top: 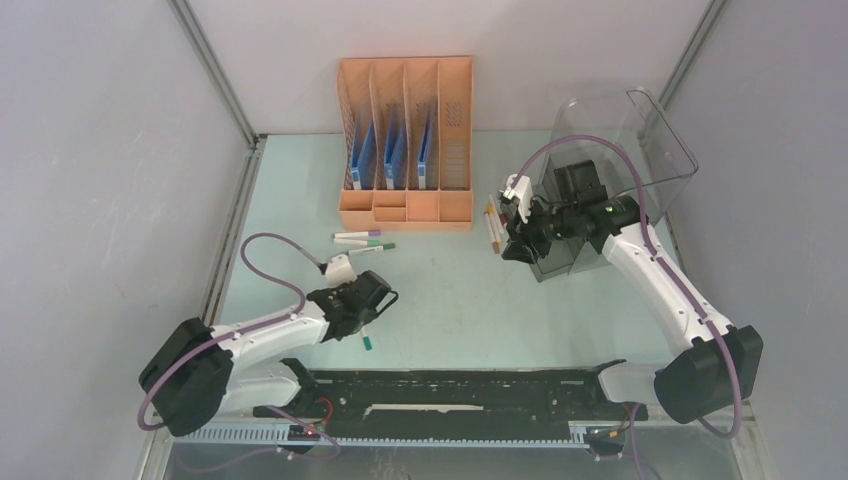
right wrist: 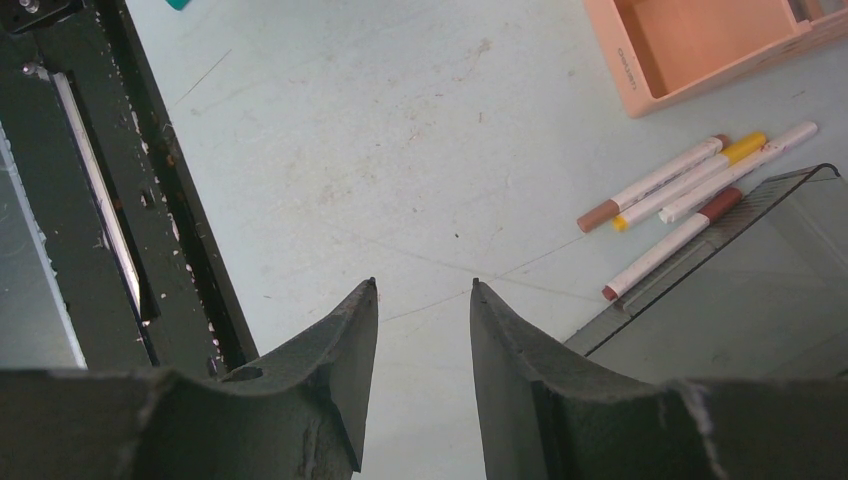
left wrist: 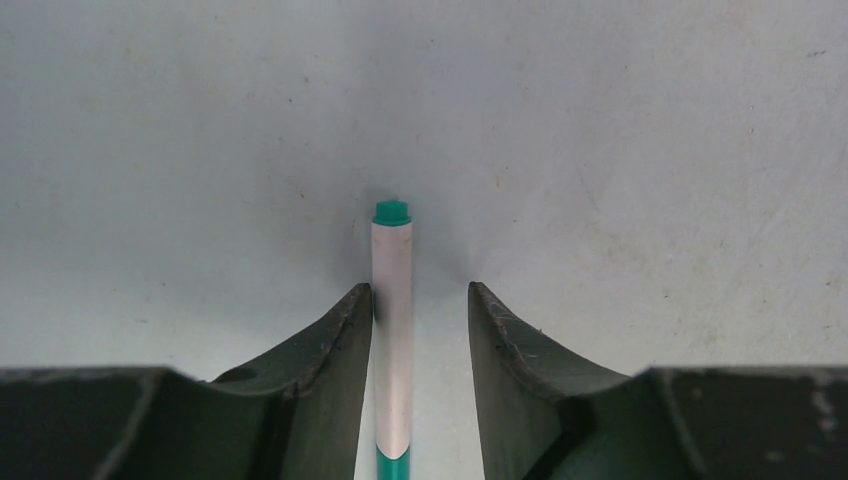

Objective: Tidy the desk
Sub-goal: Pick up the stationery from the center of the board.

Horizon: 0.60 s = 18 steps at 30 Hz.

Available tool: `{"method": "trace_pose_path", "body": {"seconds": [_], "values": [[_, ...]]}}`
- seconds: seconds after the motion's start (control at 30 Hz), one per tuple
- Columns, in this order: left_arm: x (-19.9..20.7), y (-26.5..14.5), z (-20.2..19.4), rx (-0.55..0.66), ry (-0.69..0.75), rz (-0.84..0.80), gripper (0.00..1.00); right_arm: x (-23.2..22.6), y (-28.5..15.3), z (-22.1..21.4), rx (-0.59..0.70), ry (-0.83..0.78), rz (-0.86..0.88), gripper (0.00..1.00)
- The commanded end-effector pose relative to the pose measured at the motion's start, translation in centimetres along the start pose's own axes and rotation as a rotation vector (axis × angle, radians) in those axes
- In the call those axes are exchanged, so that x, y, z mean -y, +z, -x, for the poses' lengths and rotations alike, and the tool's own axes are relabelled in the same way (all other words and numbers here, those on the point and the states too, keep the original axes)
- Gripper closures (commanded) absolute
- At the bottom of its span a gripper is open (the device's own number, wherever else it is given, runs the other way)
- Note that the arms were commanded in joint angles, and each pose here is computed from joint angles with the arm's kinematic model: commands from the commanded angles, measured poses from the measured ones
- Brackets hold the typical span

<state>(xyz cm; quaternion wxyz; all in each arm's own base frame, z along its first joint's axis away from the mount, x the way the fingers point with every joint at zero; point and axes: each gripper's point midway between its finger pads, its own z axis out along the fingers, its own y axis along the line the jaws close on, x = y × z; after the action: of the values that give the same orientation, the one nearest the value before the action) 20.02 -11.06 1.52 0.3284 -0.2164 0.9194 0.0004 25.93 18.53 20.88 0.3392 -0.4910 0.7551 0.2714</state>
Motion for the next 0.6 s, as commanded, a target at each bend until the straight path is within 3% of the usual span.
{"method": "trace_pose_path", "body": {"seconds": [0.0,0.57], "values": [[-0.23,0.23,-0.71,-0.041,0.018,0.026,0.58,0.24,-0.73,1.47,0.029,-0.046,-0.022,0.53],[-0.38,0.78,-1.34,-0.079,0.074,0.076,0.73,0.22,-0.86,1.53,0.033,-0.048,-0.024,0.53]]}}
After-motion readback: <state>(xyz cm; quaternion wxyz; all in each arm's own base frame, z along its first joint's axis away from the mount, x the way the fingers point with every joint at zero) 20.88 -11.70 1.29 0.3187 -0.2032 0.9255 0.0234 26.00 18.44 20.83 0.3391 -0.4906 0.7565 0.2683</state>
